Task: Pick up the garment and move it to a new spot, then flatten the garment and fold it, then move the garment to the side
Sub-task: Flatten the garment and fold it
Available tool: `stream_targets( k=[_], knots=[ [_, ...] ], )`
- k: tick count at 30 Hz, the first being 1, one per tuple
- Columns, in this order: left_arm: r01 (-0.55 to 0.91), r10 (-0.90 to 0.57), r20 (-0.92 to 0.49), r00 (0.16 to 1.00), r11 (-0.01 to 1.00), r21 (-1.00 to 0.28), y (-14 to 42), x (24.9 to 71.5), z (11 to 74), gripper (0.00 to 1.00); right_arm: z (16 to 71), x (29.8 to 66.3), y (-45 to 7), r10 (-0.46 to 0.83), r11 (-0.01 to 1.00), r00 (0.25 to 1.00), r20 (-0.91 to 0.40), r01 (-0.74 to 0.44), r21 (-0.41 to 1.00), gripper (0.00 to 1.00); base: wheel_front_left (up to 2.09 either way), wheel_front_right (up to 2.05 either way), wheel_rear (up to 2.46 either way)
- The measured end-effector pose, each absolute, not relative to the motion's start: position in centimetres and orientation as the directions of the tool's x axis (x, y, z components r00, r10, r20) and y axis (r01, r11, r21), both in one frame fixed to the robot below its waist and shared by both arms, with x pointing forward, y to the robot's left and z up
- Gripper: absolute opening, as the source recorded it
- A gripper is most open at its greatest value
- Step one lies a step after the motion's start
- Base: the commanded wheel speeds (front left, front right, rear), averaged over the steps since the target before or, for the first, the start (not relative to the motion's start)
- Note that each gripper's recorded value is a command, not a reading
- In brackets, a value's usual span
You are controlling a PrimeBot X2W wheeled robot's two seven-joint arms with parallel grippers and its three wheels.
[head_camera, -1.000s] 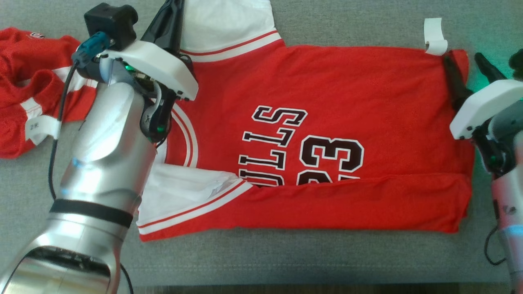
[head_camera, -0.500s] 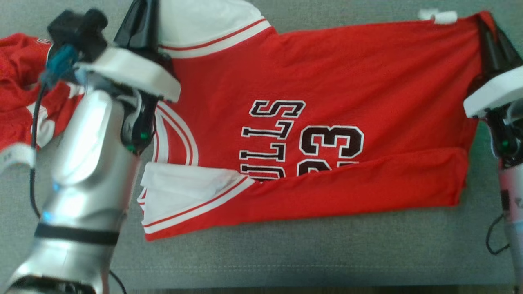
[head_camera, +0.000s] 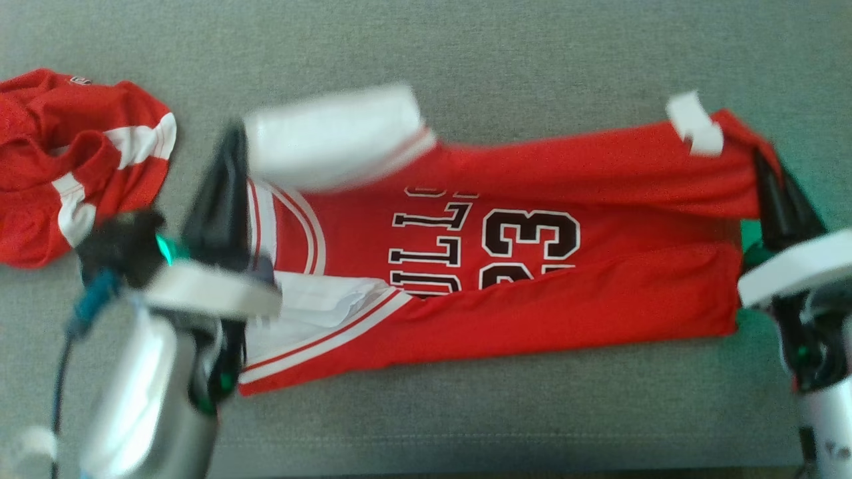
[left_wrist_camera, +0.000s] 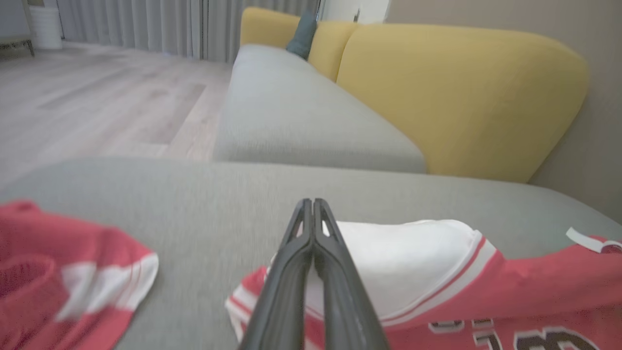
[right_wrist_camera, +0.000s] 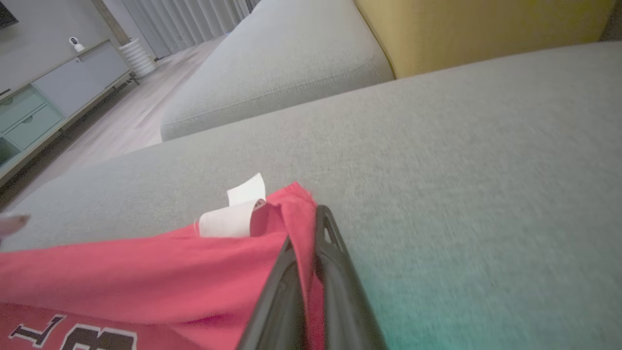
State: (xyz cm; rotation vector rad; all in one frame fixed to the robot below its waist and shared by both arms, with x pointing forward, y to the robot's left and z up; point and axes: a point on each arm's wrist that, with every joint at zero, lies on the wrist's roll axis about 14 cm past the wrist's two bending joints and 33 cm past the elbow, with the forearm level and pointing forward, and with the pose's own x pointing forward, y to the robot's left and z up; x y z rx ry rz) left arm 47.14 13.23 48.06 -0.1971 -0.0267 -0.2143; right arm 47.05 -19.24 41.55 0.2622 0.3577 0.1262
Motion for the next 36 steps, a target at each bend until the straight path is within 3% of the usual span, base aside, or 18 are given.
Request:
stream_targets(
  k=[11, 13, 14, 15, 16, 17, 18, 24, 36],
  knots=[
    [0.131, -0.207, -0.242, 0.948, 0.945, -0.298, 12.9, 40.7, 39.9, 0.0, 38.8, 42.9, -18.9, 0.158, 0.961, 0.894, -0.418, -0.042, 0.273, 0.02, 0.0, 0.0, 0.0],
    [0.11, -0.2, -0.284, 0.938, 0.947, -0.303, 13.1, 40.0, 38.7, 0.0, 38.2, 41.9, -18.8, 0.153, 0.962, 0.885, -0.439, -0.031, 0.271, 0.27, 0.0, 0.0, 0.0],
    [0.102, -0.198, -0.3, 0.933, 0.946, -0.307, 13.2, 39.7, 38.3, 0.0, 37.9, 41.4, -18.8, 0.15, 0.961, 0.881, -0.448, -0.024, 0.275, 0.54, 0.0, 0.0, 0.0],
    [0.1, -0.2, -0.311, 0.929, 0.946, -0.308, 13.1, 39.4, 38.0, 0.0, 37.7, 40.9, -18.7, 0.149, 0.963, 0.876, -0.458, -0.023, 0.269, 0.91, 0.0, 0.0, 0.0],
    [0.098, -0.201, -0.319, 0.926, 0.945, -0.311, 13.2, 39.2, 37.8, 0.0, 37.5, 40.5, -18.7, 0.145, 0.964, 0.873, -0.465, -0.018, 0.267, 1.0, 0.0, 0.0, 0.0],
    [0.088, -0.196, -0.33, 0.924, 0.945, -0.315, 13.3, 39.0, 37.6, 0.39, 37.5, 40.0, -18.7, 0.141, 0.963, 0.872, -0.469, -0.012, 0.268, 1.0, 0.0, 0.0, 0.0],
    [0.083, -0.193, -0.338, 0.921, 0.945, -0.316, 13.3, 38.7, 37.3, 1.0, 37.5, 39.6, -18.7, 0.138, 0.964, 0.872, -0.47, -0.009, 0.267, 1.0, 0.0, 0.0, 0.0],
    [0.055, -0.153, -0.326, 0.933, 0.955, -0.292, 14.1, 38.7, 37.8, 1.0, 39.7, 38.9, -18.7, 0.113, 0.972, 0.909, -0.401, -0.018, 0.233, 1.0, 0.0, 0.0, 0.0],
    [0.047, -0.057, -0.064, 0.996, 0.989, -0.141, 15.2, 40.7, 46.1, 1.0, 48.5, 40.0, -18.0, 0.11, 0.988, 0.986, -0.127, -0.094, 0.124, 1.0, 0.0, 0.0, 0.0]
  ],
)
